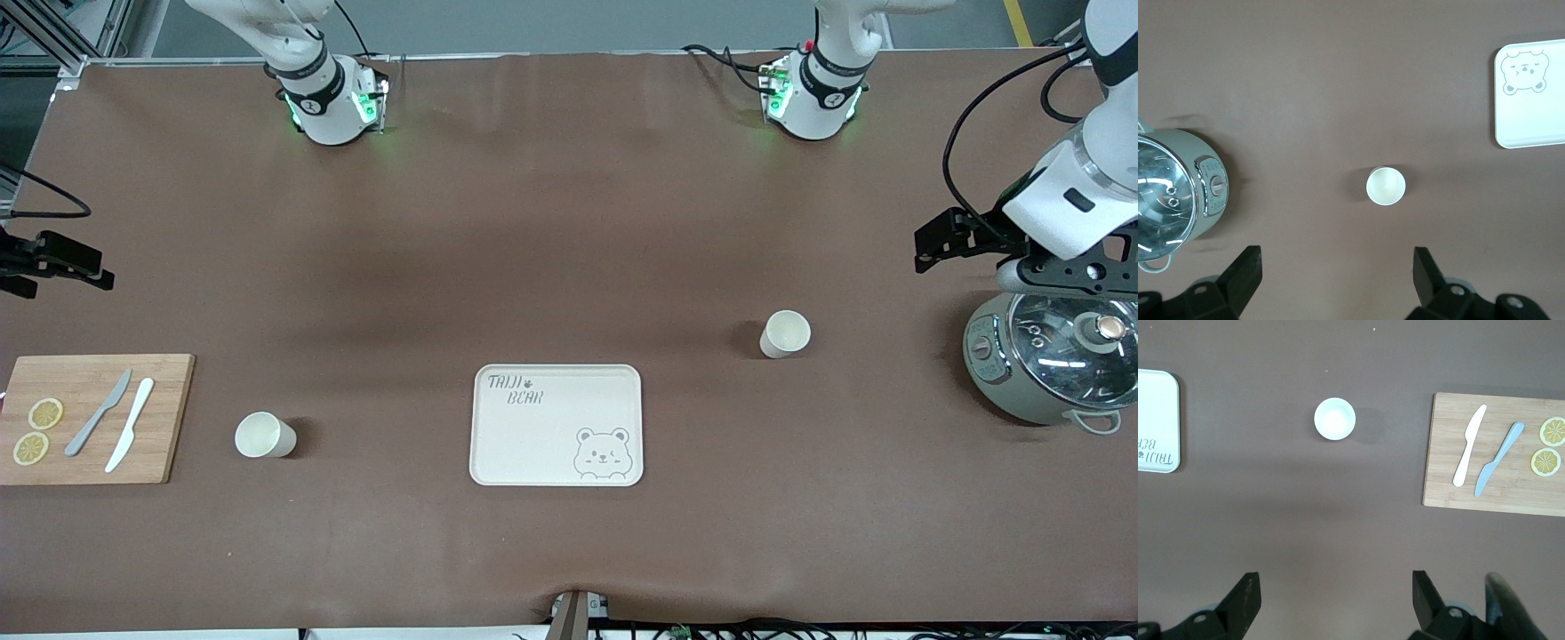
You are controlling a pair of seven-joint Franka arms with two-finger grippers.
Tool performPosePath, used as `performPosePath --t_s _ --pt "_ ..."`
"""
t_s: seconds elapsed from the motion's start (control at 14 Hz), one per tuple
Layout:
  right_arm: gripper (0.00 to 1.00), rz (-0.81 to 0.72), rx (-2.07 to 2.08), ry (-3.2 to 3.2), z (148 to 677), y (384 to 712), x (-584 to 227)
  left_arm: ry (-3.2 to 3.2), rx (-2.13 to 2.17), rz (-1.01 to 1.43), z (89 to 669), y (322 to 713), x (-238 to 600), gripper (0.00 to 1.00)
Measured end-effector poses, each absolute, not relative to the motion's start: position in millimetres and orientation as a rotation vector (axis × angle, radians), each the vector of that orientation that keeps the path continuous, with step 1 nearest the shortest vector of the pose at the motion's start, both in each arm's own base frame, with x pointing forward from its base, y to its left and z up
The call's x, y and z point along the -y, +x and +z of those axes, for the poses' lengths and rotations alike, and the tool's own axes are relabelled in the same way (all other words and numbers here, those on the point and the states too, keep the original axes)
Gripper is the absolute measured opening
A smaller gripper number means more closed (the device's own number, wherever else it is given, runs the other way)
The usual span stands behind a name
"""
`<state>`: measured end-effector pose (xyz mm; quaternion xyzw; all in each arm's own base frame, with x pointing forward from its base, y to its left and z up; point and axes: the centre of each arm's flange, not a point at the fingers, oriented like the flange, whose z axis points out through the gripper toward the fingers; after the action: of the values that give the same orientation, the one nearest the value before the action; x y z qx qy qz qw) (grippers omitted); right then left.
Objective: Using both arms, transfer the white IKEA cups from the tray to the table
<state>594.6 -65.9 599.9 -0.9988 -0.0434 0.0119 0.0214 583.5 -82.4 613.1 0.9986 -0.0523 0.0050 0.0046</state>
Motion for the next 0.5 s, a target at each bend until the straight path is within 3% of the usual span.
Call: performPosePath --t_s 0.5 --pt "1.0 -0.049 0.163 -3.103 596 561 50 3.128 0.165 0.008 610 585 83 1.0"
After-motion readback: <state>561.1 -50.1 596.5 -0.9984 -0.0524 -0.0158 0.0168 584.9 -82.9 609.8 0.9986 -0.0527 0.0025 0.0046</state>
